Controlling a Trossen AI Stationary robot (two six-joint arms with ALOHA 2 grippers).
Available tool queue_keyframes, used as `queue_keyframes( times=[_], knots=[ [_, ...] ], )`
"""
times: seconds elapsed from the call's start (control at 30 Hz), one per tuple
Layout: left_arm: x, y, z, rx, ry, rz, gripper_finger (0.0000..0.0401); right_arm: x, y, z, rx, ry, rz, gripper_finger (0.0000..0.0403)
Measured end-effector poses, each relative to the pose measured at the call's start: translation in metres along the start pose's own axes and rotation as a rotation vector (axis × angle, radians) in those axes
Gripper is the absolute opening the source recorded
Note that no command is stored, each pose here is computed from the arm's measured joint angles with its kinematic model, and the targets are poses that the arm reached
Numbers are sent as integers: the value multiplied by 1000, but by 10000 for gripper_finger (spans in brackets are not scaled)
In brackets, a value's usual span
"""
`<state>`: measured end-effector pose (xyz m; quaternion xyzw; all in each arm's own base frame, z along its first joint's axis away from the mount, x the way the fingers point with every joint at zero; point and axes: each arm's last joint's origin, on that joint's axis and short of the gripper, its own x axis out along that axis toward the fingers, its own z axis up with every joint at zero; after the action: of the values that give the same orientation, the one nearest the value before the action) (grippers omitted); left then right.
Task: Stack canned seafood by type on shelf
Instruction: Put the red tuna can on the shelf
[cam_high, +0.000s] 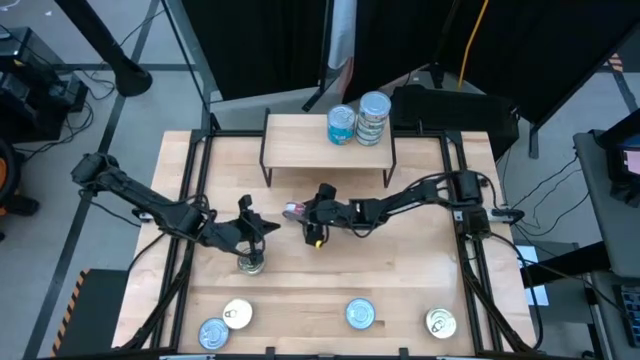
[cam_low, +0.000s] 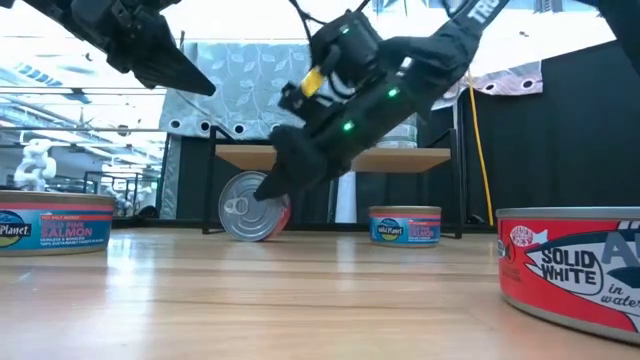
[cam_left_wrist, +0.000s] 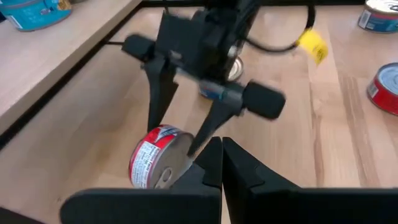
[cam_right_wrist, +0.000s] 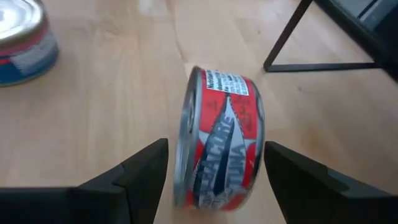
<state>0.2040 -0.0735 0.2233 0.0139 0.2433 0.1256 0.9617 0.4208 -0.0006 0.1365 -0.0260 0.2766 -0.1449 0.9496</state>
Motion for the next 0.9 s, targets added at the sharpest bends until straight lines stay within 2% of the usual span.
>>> queue_keyframes(
  times=[0.17,0.27,0.47,0.57,0.73,0.83,0.9],
  knots=[
    [-1,-1,0,6,-2,-2,0,14,-1,2,12,32,9,244],
    [-1,-1,0,7,-2,-1,0,16,0,6,1,30,16,213],
    [-1,-1,0,-9,0,1,11,12,5,5,-12,52,47,121],
    [1,-3,-2,-39,23,-46,26,12,8,5,8,54,93,117],
    [-1,-8,3,74,-34,-80,82,-4,11,12,45,110,171,117],
    [-10,-17,14,199,-155,-106,135,-30,9,30,87,131,223,129],
    [-18,-25,25,311,-244,-86,170,-52,6,48,118,99,259,132]
  ],
)
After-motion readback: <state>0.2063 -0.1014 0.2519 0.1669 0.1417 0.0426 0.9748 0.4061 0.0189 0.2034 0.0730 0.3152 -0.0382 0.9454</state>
